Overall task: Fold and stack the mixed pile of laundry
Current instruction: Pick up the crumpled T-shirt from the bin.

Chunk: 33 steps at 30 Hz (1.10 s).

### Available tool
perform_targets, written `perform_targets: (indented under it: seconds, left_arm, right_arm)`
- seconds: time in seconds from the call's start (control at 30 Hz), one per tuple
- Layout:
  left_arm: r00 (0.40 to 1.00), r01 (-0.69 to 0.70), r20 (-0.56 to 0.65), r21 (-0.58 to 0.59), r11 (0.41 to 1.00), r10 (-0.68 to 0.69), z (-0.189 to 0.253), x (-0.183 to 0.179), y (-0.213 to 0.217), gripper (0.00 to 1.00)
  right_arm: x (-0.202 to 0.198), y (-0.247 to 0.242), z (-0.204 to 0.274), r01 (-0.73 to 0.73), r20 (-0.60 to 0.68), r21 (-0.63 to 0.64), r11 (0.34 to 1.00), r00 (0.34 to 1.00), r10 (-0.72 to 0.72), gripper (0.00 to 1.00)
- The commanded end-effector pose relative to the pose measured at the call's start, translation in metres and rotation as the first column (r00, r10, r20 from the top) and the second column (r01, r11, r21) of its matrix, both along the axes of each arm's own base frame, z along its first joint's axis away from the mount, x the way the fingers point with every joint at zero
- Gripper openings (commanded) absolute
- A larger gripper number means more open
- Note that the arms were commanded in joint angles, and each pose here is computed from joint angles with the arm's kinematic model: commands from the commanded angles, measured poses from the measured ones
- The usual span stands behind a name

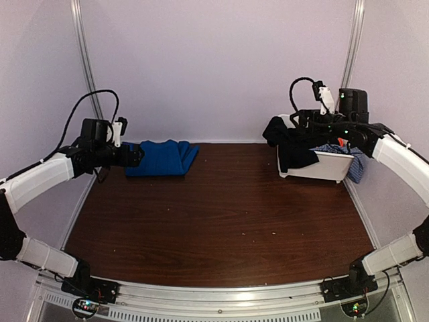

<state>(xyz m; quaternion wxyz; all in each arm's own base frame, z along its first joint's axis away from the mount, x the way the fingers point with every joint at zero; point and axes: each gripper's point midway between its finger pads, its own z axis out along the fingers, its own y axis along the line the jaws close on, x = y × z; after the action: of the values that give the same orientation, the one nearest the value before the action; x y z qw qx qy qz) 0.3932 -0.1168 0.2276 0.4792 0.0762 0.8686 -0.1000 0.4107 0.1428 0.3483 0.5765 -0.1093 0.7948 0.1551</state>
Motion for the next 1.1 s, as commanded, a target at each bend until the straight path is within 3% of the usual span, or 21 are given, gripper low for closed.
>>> perform_targets:
  seconds: [0.0, 0.13, 0.3, 0.6, 0.9, 0.97, 1.07]
  left_arm:
    - [0.994, 0.104, 0.034, -0.059, 0.993, -0.102, 0.000, -0.011, -0.043, 0.98]
    - [0.991, 0.132, 0.002, -0.048, 0.990, -0.132, -0.012, -0.015, -0.056, 0.98]
    - [0.990, 0.139, -0.002, -0.040, 0.989, -0.139, -0.013, -0.015, -0.059, 0.98]
    - [0.987, 0.155, -0.020, -0.051, 0.987, -0.157, -0.018, -0.014, -0.064, 0.98]
    - [0.988, 0.152, -0.012, -0.041, 0.988, -0.152, -0.014, -0.012, -0.063, 0.98]
    - [0.989, 0.148, -0.011, -0.040, 0.988, -0.149, -0.014, -0.013, -0.062, 0.98]
    - [0.990, 0.143, -0.014, -0.034, 0.989, -0.144, -0.014, -0.014, -0.060, 0.98]
  right_arm:
    - [0.003, -0.074, -0.002, 0.245, -0.038, -0.082, 0.966, 0.968, -0.248, 1.00]
    - [0.027, -0.122, -0.024, 0.371, -0.097, -0.136, 0.919, 0.918, -0.385, 1.00]
    - [0.070, -0.153, -0.061, 0.426, -0.178, -0.236, 0.874, 0.865, -0.470, 1.00]
    - [0.153, -0.190, -0.118, 0.465, -0.242, -0.323, 0.824, 0.802, -0.547, 1.00]
    - [0.213, -0.197, -0.158, 0.462, -0.265, -0.358, 0.811, 0.783, -0.563, 0.97]
    - [0.220, -0.197, -0.166, 0.458, -0.273, -0.363, 0.811, 0.780, -0.563, 0.85]
    - [0.224, -0.195, -0.168, 0.448, -0.281, -0.356, 0.820, 0.785, -0.551, 0.51]
